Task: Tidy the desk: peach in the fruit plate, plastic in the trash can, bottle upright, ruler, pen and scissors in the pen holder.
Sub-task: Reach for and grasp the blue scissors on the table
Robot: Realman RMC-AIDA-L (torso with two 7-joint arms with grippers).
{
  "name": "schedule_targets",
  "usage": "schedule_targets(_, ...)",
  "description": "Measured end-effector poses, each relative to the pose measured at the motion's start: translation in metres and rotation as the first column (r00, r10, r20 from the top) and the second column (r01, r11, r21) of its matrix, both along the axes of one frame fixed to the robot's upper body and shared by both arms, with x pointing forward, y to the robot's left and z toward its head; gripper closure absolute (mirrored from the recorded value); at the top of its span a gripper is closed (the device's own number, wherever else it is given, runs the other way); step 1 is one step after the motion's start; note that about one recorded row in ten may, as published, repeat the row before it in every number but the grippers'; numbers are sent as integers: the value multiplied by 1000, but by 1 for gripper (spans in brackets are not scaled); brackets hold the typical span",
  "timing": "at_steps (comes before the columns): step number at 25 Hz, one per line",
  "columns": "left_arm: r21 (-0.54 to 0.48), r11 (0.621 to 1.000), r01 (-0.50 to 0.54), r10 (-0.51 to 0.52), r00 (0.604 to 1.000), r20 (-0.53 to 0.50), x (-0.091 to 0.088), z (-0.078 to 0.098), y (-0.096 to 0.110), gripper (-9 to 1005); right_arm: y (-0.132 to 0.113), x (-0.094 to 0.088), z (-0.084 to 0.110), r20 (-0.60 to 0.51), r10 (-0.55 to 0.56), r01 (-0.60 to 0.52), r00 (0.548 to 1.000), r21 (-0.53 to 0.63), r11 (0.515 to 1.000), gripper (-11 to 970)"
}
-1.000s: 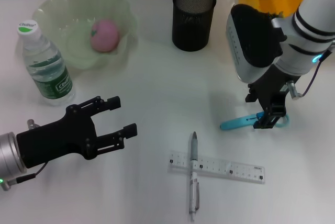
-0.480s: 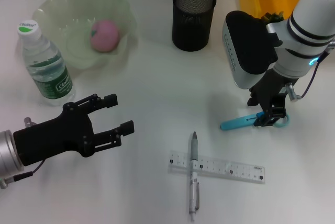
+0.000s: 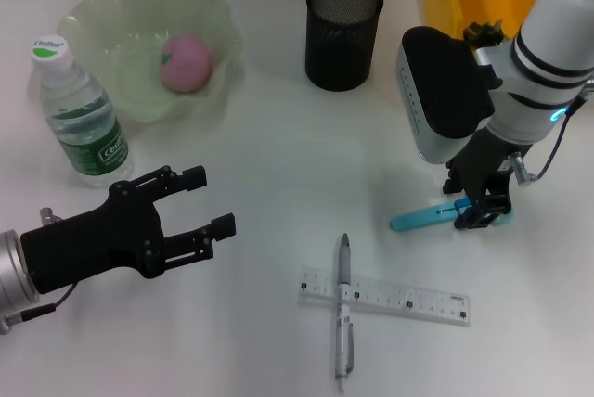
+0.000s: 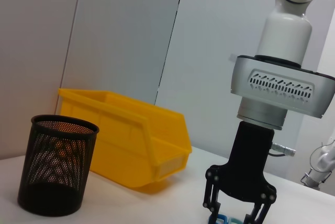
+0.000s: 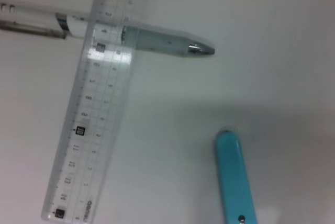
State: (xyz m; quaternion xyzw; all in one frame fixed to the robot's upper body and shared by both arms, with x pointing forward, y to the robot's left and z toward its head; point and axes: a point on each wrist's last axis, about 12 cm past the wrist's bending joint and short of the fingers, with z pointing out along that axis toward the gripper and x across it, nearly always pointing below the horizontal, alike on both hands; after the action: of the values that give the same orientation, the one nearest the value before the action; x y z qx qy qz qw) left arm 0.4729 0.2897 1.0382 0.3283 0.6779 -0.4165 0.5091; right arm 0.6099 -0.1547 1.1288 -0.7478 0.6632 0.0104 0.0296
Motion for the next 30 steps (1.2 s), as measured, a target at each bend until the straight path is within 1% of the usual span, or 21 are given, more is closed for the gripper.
schedule_targets(8,-2,1000,2,-2,1000,1,0,0,-1,191,-2,-1,-2,2,-5,5,1000,-1,1000,495)
schedule_targets(13,-5,1000,3,-3,1000,-2,0,0,-1,191,-3,-2,-5,3,-3,4,1000,-13,1000,550)
schedule_targets(16,-6,1000,3,-3,1000,-2,0,0,-2,191,-3,-3,-6,2,-5,5,1000,-14,1000,549)
schedule_targets(26,-6,1000,3,-3,1000,-2,0,1,-2,191,-4,-2,-4,17,-4,4,1000,-9,1000,618)
schedule_targets(30,-8,1000,2,-2,1000,-1,0,1,-2,191,-4,-1,-4,25,-6,6,1000,-9,1000,700)
